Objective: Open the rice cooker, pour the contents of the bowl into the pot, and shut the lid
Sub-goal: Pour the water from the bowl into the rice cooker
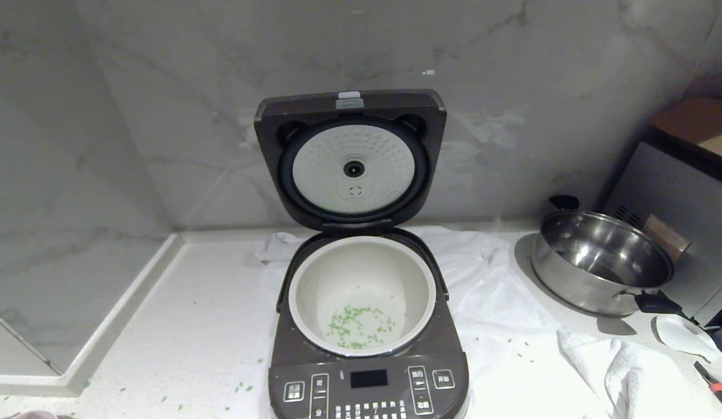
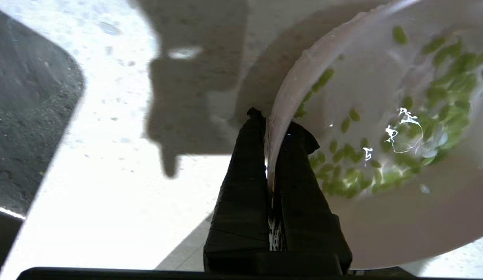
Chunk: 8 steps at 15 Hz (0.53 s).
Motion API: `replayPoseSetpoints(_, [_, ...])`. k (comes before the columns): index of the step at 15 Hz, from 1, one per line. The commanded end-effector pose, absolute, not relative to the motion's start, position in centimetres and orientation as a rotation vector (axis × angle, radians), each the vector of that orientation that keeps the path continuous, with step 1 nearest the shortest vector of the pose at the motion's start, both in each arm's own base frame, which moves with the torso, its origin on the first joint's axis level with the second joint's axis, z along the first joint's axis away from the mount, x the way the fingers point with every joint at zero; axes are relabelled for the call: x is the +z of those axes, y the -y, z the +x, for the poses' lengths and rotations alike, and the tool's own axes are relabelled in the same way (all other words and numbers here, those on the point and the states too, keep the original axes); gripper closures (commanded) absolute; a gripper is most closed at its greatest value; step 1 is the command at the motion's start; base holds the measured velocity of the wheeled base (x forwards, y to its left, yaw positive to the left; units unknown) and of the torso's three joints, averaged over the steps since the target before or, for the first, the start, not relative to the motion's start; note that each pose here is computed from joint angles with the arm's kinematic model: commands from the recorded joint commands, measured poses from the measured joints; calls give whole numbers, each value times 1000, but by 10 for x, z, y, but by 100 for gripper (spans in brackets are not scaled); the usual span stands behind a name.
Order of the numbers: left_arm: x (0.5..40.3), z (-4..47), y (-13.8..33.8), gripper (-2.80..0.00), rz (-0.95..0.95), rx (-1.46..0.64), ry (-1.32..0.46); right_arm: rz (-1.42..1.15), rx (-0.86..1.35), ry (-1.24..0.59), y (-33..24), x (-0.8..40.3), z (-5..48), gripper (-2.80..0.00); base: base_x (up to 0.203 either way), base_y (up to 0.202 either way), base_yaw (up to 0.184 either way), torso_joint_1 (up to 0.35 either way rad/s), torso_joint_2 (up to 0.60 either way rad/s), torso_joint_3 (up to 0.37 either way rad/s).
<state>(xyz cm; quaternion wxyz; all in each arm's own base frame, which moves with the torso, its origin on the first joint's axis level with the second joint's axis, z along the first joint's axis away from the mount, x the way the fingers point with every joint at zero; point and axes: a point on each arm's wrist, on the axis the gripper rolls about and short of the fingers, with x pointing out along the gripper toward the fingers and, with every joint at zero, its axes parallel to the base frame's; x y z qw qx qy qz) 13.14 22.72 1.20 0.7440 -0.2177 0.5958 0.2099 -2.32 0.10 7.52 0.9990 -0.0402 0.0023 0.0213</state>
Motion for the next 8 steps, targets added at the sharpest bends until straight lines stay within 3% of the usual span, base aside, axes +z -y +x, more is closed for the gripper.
replayPoseSetpoints(1, [22, 137, -221, 0, -461, 430, -1275, -81, 43, -6, -1, 75, -23, 0, 0, 0, 0, 0, 0, 0])
replayPoseSetpoints(8, [40, 154, -194, 0, -466, 321, -1296, -81, 43, -4, -1, 75, -23, 0, 0, 0, 0, 0, 0, 0])
